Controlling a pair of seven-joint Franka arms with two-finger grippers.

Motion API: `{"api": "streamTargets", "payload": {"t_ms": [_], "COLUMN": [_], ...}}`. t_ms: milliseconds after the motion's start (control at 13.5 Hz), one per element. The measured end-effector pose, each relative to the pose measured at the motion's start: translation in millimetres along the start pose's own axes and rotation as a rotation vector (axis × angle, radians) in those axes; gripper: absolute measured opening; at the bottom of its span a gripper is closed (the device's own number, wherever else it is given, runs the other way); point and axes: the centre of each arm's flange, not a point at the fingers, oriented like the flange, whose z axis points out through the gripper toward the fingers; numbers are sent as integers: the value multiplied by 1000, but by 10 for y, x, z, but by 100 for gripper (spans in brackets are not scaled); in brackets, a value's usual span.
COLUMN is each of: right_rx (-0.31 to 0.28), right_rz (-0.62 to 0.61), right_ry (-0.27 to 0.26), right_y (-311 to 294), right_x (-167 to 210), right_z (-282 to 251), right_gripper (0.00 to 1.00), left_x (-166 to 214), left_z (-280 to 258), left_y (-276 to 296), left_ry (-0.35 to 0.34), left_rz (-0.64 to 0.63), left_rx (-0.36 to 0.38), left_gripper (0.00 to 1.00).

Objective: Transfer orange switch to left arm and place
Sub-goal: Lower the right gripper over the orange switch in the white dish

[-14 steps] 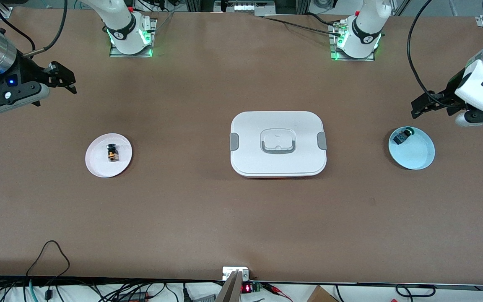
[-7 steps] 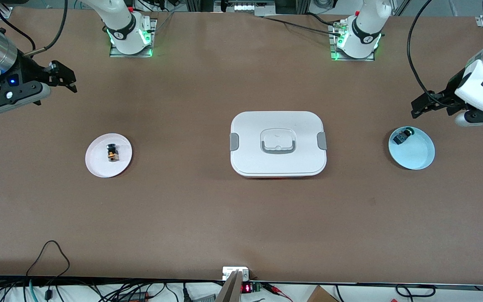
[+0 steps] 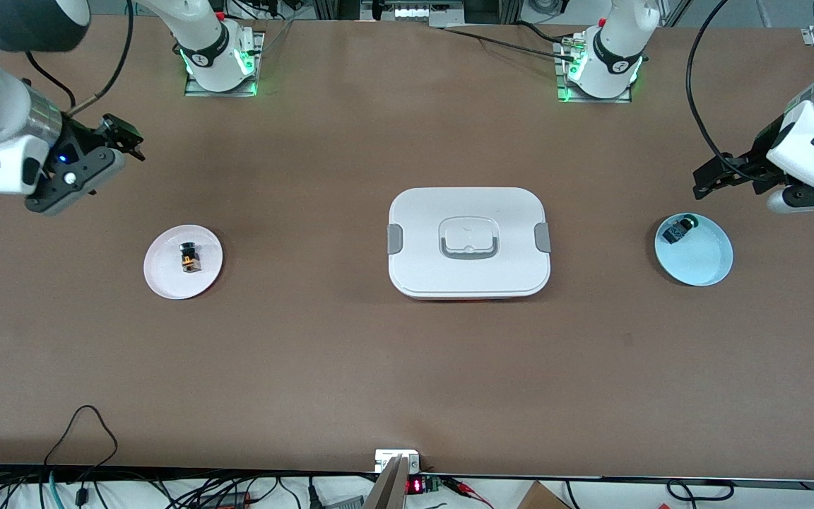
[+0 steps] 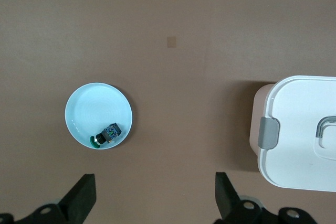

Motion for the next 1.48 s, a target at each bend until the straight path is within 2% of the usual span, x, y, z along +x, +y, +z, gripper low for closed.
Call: {"api": "streamTargets", "payload": {"t_ms": [370,591,1035,1479], "right_rx": [51,51,-49,-120], "right_rz": [-326,-536,-959,-1126], "right_ry": [-59,-60,-18,-7], "right_y": [512,667,709,637], "right_x": [125,232,359,437], "right_z": [804,1336,2130,2578], "right_gripper": [100,100,100,100], "left_x": [0,0,-1,-1], "left_z": [-1,-1,-2,-2], "left_y": [-6,-6,-6,-4], "left_ry": [0,-1,-1,-1], "left_rz": [-1,-1,-1,-1], "left_rx": [0,0,0,0], "left_gripper": [100,100,100,100]}}
